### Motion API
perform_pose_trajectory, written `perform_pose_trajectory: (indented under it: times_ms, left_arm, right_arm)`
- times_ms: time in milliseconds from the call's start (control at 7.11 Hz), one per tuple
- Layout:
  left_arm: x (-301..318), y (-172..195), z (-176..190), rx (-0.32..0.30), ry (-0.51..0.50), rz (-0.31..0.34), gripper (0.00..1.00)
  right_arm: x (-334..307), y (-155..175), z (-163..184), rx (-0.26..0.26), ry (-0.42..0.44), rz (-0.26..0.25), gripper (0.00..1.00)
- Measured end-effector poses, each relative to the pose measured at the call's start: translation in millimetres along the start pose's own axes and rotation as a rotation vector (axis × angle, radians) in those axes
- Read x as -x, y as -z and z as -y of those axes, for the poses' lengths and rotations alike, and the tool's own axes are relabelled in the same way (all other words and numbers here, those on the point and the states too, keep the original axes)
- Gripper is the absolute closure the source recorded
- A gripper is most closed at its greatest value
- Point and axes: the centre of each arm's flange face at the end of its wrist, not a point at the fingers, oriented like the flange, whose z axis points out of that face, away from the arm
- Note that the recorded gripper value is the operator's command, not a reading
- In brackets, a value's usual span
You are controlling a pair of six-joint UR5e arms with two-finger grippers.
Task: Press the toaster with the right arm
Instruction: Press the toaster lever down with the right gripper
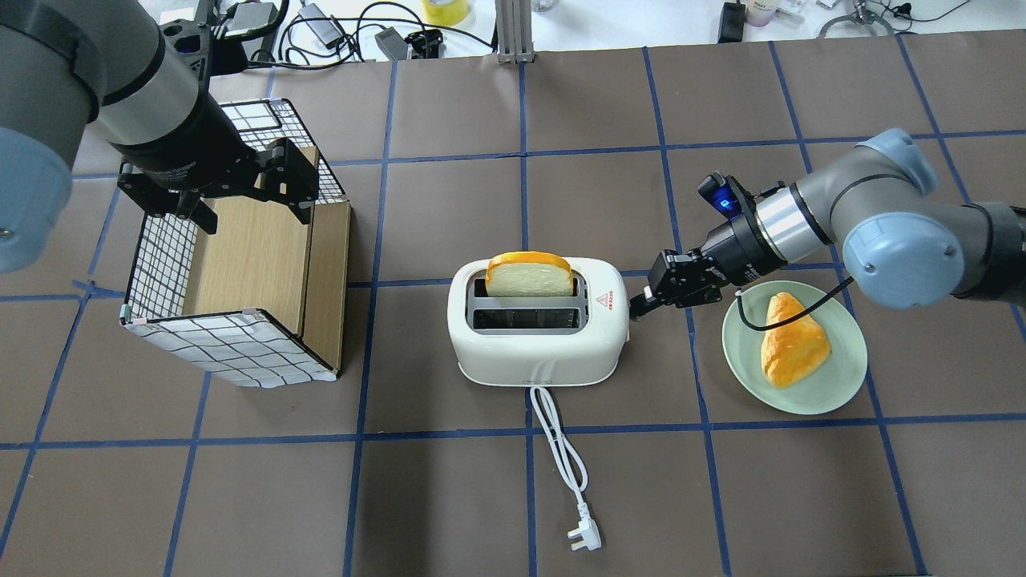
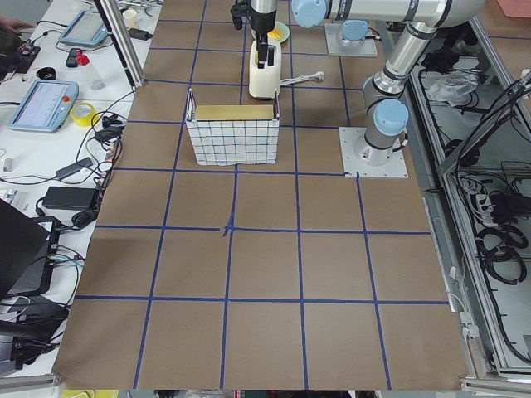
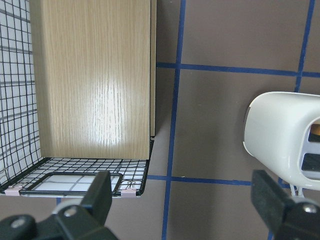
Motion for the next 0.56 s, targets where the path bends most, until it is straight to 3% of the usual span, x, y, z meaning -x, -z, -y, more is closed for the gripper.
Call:
perform_pose_trajectory:
  times_ms: [562]
  left_arm:
    - [-0.2, 0.0, -0.1, 0.000, 0.000, -0.001, 0.00]
  right_arm:
    - [-11.3, -7.2, 0.5, 0.002, 0.011, -0.035, 1.00]
